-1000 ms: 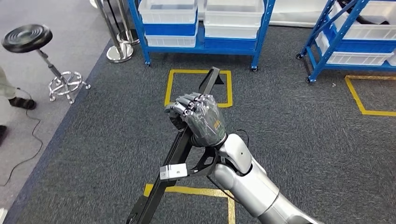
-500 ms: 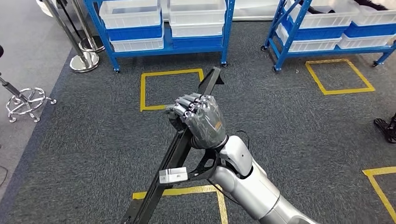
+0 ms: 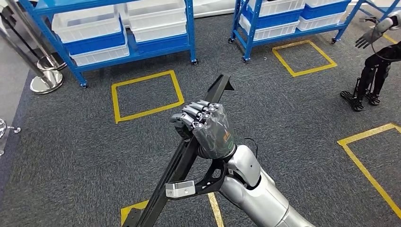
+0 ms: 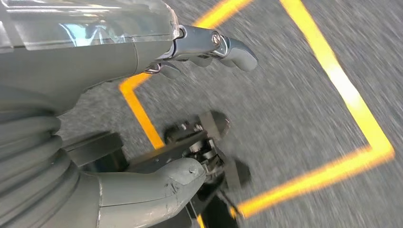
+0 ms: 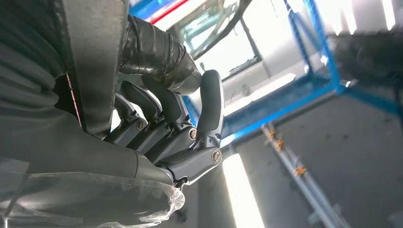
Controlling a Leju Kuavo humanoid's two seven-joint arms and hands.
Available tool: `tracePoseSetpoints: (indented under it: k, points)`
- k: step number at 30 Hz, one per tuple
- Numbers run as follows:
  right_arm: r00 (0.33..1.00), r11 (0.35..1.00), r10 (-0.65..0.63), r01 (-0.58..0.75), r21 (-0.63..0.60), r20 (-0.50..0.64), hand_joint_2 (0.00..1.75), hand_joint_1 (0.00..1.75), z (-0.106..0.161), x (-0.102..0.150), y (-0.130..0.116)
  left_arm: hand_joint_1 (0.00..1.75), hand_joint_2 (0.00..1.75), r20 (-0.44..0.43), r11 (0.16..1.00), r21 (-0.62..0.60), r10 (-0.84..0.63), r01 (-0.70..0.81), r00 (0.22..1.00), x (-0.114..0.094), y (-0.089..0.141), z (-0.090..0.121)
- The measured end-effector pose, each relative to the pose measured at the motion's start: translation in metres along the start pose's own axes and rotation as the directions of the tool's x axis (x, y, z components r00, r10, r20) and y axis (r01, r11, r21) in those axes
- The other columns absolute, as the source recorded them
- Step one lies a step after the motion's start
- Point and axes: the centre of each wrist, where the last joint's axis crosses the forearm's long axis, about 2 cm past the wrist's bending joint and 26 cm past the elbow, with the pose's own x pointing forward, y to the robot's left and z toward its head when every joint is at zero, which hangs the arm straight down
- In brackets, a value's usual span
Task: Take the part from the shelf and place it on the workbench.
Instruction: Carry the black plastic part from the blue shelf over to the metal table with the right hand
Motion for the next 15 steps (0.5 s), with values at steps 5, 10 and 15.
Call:
tracePoseSetpoints:
  k: [5, 10, 15]
  points:
    - [1.0, 1.0, -0.004, 0.004, 0.001, -0.002, 1.75, 1.75, 0.001, 0.0, 0.0, 0.0, 1.75, 0.024, 1.0, -0.002, -0.017, 0.017, 1.0, 0.002, 0.0, -0.001]
    - [1.0, 1.0, -0.005, 0.005, 0.001, -0.002, 1.75, 1.75, 0.001, 0.001, 0.0, 0.0, 1.75, 0.04, 0.999, -0.012, -0.046, 0.047, 0.998, 0.007, 0.002, -0.003]
    - [1.0, 1.0, -0.006, 0.006, 0.007, -0.008, 1.75, 1.75, 0.005, 0.001, 0.001, 0.0, 1.75, 0.05, 0.998, -0.019, -0.055, 0.056, 0.997, 0.011, 0.0, -0.004]
